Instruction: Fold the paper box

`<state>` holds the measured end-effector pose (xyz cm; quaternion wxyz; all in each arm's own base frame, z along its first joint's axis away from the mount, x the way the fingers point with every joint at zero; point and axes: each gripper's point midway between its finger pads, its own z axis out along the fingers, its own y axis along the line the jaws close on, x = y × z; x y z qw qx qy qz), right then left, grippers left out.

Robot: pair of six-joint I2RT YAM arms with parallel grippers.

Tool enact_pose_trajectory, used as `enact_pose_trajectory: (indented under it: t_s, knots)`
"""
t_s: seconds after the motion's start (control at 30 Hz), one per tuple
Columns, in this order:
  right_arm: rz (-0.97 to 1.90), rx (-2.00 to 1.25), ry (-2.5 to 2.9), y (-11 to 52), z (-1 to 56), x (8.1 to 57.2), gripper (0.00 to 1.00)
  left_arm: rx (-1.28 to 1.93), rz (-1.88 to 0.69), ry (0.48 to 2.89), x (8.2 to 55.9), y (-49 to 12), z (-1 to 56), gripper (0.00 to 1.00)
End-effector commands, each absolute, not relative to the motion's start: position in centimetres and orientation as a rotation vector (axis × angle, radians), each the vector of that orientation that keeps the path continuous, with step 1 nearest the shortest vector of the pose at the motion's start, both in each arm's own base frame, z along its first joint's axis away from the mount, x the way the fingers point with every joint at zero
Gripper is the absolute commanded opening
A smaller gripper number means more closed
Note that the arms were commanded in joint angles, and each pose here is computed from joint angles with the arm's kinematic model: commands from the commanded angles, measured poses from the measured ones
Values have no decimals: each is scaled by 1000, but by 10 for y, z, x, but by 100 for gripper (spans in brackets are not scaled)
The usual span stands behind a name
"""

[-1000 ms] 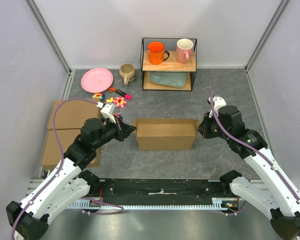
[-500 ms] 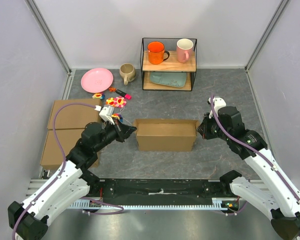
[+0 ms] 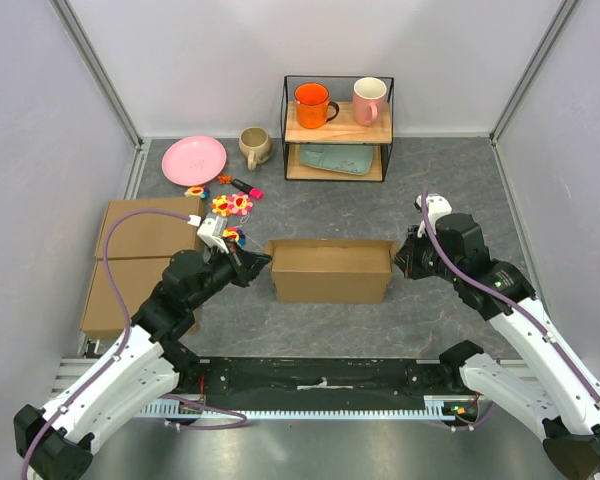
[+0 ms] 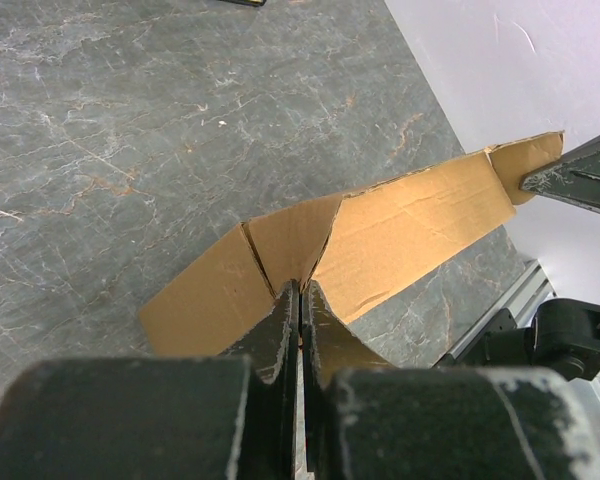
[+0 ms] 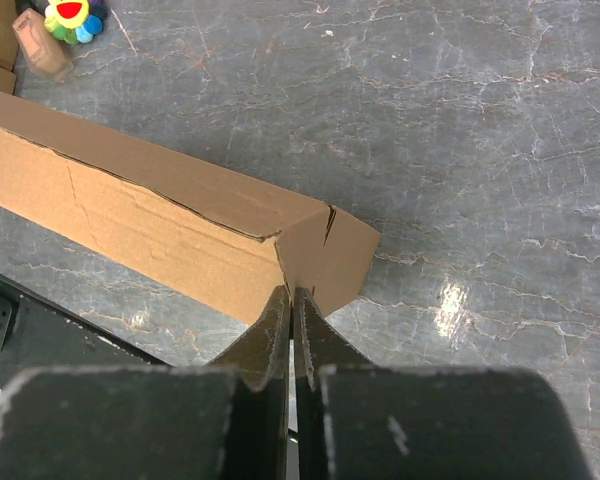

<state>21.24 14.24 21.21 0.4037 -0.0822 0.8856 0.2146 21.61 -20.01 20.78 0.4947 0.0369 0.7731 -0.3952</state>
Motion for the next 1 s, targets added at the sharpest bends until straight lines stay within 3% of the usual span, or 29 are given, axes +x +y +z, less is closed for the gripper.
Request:
enact_pose_trajectory:
  t_s: [0.0,0.2,0.47,0.77,0.97]
  knots:
    - [592,-205,2184,150,225,214,1,116,-874,1971,213,-196,177,2]
    - [597,-208,2183,151,226,213,0,115,-890,1993,211,-203,170,2]
    - [559,-190,2168,145,232,215,13,113,-818,1993,211,-196,168,2]
    - [663,-123,2145,158,243,218,1,99,-750,2009,215,-191,160,2]
    - [738,-83,2150,167,243,217,0,110,-701,2012,214,-190,155,2]
